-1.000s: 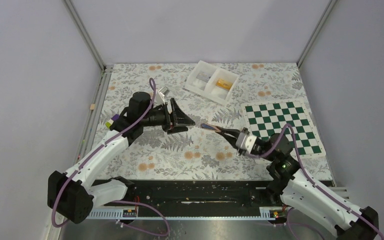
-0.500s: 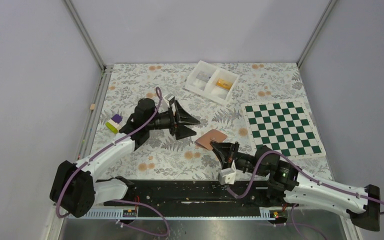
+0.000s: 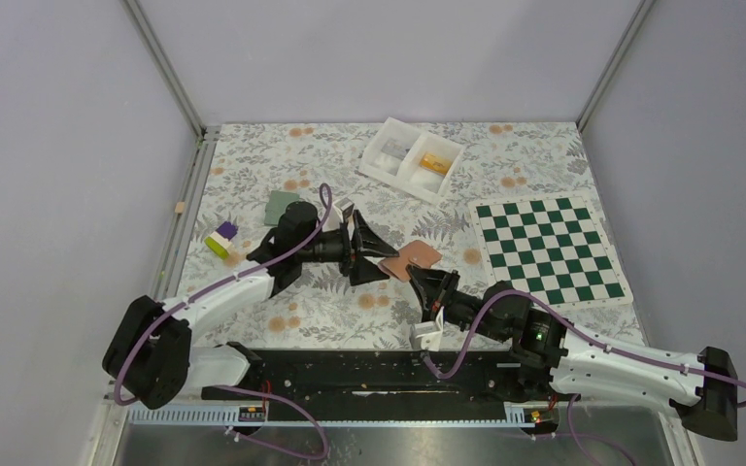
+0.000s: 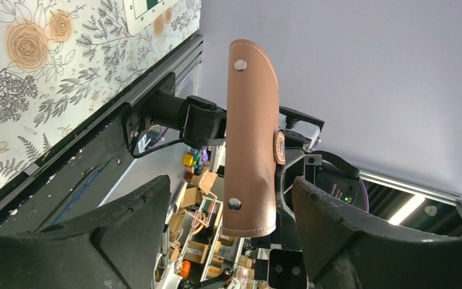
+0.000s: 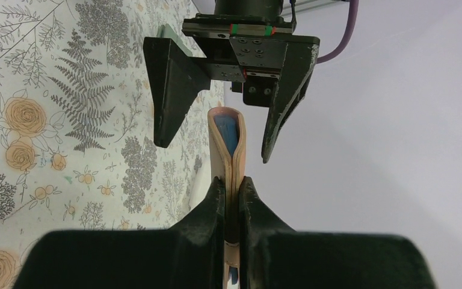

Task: Take the credit cards out of the card holder
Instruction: Open the card holder at the center of the board.

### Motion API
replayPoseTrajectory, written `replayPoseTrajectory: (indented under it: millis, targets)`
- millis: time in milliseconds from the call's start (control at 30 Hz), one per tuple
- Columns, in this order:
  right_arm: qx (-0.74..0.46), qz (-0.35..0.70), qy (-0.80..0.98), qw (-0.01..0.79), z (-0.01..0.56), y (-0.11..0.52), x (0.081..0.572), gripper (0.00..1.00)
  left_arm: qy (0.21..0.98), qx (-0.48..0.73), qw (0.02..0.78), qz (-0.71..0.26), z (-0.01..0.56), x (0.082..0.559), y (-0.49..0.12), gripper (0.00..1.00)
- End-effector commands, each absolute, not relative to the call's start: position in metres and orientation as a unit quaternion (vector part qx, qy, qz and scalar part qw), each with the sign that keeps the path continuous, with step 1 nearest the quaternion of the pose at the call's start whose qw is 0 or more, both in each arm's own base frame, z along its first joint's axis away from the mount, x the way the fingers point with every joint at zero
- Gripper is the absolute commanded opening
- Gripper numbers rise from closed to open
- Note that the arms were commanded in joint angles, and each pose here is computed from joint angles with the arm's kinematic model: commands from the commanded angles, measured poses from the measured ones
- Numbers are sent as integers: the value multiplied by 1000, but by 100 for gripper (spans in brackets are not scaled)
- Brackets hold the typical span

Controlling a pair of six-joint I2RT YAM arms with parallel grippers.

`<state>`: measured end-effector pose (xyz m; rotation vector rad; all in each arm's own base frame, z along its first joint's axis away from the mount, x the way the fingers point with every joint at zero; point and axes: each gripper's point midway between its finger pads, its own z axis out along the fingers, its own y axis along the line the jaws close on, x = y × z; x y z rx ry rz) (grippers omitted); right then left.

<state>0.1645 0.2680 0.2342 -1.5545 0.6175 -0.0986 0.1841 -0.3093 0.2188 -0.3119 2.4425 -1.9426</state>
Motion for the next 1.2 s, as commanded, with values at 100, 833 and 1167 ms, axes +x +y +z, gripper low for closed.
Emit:
replayPoseTrajectory:
  millis: [100,833,1167]
  targets:
    - [-677,-51,245,692,257,270,160,0,727,-110,0,-678,240,193,-317,66]
    - [-506,159,500,685,241,263,162,100,686,-25,140,-714,284,216,-307,0]
    - [-150,239,732,620,280,227,192,92,778,93,411,-466,264,244,-258,0]
